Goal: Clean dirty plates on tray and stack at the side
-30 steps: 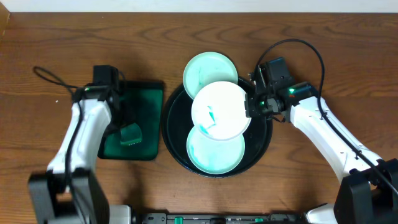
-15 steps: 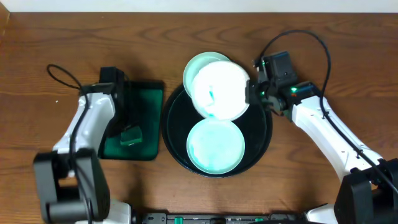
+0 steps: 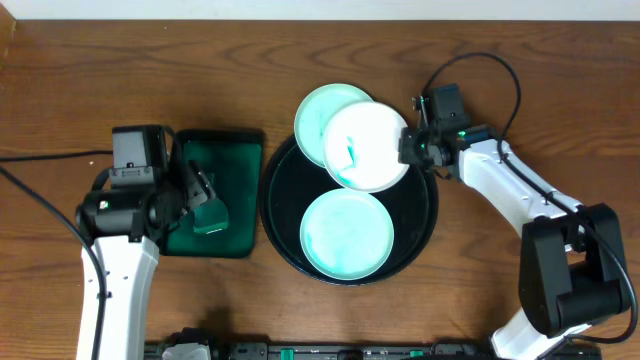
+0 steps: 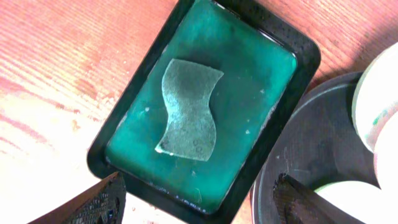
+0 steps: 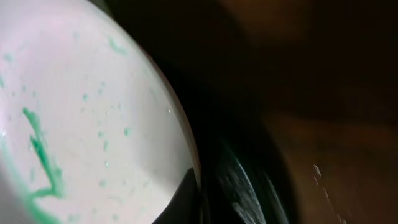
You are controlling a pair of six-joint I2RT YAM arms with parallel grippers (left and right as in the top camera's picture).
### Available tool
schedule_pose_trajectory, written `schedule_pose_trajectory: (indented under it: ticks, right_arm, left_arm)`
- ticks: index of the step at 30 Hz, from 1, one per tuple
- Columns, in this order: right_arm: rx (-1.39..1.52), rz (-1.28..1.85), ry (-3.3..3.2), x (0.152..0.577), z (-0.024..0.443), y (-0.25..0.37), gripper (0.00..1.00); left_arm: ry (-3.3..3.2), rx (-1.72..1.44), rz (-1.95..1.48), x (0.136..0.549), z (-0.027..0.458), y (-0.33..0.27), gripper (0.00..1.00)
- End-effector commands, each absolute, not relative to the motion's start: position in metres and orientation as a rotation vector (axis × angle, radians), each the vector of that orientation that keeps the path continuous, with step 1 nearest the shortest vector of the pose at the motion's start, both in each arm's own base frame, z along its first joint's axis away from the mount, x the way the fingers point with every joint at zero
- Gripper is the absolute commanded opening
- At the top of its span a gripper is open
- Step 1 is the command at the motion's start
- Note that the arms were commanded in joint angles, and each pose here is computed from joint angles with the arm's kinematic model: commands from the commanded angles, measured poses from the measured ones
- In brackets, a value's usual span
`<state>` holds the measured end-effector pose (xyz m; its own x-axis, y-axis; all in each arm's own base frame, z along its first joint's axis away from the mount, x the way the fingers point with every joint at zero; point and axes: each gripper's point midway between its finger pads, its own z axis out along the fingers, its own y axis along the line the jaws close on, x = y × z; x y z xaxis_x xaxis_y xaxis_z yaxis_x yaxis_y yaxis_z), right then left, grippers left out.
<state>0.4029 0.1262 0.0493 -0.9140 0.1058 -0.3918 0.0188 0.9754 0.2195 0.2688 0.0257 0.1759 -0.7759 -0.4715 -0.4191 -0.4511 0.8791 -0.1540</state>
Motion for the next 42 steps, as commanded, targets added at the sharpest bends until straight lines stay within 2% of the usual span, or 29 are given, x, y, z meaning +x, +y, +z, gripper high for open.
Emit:
schedule_pose_trajectory:
  ticks: [1, 6, 9, 14, 15, 17, 19, 24, 30, 38, 42]
  right_arm:
    - [0.112, 0.317, 2.696, 0.405, 0.066, 0.105, 0.01]
    - [0.2, 0.402, 2.726, 0.386, 0.088, 0.073, 0.01]
    - [0.241, 0.381, 2.788, 0.372, 0.083, 0.054, 0.01]
    - [0.202, 0.365, 2.869, 0.356, 0.061, 0.058, 0.01]
    - [0.197, 0.365, 2.871, 0.355, 0.058, 0.059, 0.08]
    - [0.185, 0.383, 2.864, 0.356, 0.055, 0.063, 0.29]
    - [0.138, 0.441, 2.844, 0.358, 0.062, 0.071, 0.38]
    - [-0.001, 0.562, 2.754, 0.355, 0.098, 0.091, 0.42]
    - [-0.227, 0.608, 2.739, 0.32, 0.128, 0.127, 0.45]
    - [-0.46, 0.379, 2.989, 0.257, 0.073, 0.155, 0.53]
    - [-0.555, 0.356, 3.08, 0.23, 0.039, 0.166, 0.53]
  left_arm:
    - [2.601, -0.663, -0.052, 0.263, 0.18, 0.027, 0.77]
    - [2.613, -0.667, -0.049, 0.263, 0.177, 0.027, 0.78]
    - [2.612, -0.666, -0.05, 0.263, 0.177, 0.027, 0.77]
    - [2.611, -0.666, -0.05, 0.263, 0.177, 0.027, 0.78]
    - [2.611, -0.666, -0.05, 0.263, 0.177, 0.027, 0.78]
    - [2.612, -0.666, -0.05, 0.263, 0.177, 0.027, 0.78]
    - [2.612, -0.666, -0.05, 0.263, 0.177, 0.027, 0.78]
    - [2.612, -0.666, -0.05, 0.263, 0.177, 0.027, 0.78]
    - [2.612, -0.667, -0.05, 0.263, 0.177, 0.027, 0.78]
    - [2.615, -0.667, -0.05, 0.263, 0.177, 0.027, 0.78]
    - [2.622, -0.668, -0.048, 0.261, 0.176, 0.027, 0.78]
